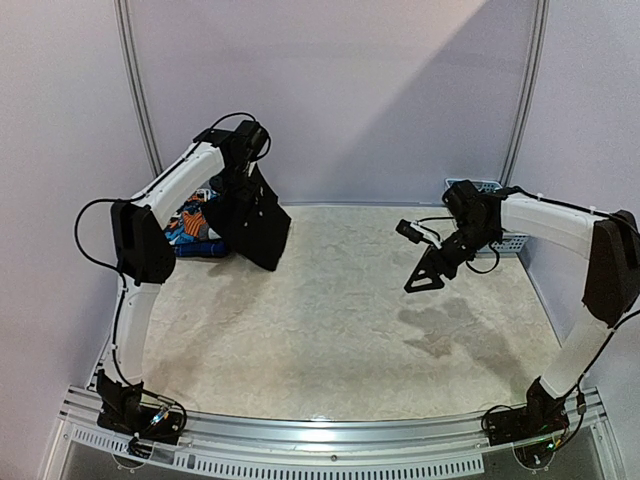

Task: Fold and stack the mixed laundry pile
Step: Place the square-folded shirt at the corner of the board.

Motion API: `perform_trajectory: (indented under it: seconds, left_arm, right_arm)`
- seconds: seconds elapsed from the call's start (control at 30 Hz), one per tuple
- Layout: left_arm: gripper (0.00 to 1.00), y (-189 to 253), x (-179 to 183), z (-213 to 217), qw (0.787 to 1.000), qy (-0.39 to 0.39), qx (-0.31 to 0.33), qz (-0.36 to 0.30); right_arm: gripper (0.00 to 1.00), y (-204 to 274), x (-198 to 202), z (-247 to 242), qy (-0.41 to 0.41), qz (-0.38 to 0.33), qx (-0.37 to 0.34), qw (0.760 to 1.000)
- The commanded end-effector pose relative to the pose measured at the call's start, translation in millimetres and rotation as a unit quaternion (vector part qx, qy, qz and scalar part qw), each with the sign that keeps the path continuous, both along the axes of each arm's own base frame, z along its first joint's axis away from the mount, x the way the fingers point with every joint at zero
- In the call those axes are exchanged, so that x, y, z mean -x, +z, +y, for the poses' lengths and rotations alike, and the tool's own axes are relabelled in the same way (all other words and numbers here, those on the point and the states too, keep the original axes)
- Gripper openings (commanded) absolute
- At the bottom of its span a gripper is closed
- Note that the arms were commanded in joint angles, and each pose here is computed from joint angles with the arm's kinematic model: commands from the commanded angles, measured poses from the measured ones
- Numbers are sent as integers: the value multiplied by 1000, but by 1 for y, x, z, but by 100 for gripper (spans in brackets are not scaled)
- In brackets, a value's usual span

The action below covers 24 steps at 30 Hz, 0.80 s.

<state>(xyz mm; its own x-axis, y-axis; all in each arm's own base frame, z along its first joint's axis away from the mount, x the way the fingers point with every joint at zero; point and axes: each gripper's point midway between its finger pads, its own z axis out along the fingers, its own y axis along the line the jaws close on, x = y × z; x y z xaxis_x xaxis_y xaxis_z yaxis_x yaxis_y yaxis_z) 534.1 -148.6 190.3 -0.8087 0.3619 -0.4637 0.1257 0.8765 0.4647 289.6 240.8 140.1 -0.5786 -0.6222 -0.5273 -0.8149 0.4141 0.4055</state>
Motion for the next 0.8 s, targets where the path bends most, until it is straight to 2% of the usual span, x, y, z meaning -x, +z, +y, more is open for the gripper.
perform_trajectory:
  seconds: [0.0, 0.13, 0.37, 0.77]
  left_arm:
    - [0, 29, -13, 16, 999, 5, -25, -41]
    - [0, 48, -22, 24, 997, -5, -44, -66]
    - [0, 69, -32, 28, 995, -3, -32, -98]
    - [0, 89, -32, 65, 993, 17, -50, -107]
  right_arm:
    - [72, -8, 1, -2, 4, 8, 1, 1000]
    - [72, -13, 1, -2, 6, 13, 4, 1000]
    - [72, -20, 2, -2, 7, 23, 9, 1000]
    - [72, -36, 1, -3, 9, 46, 19, 999]
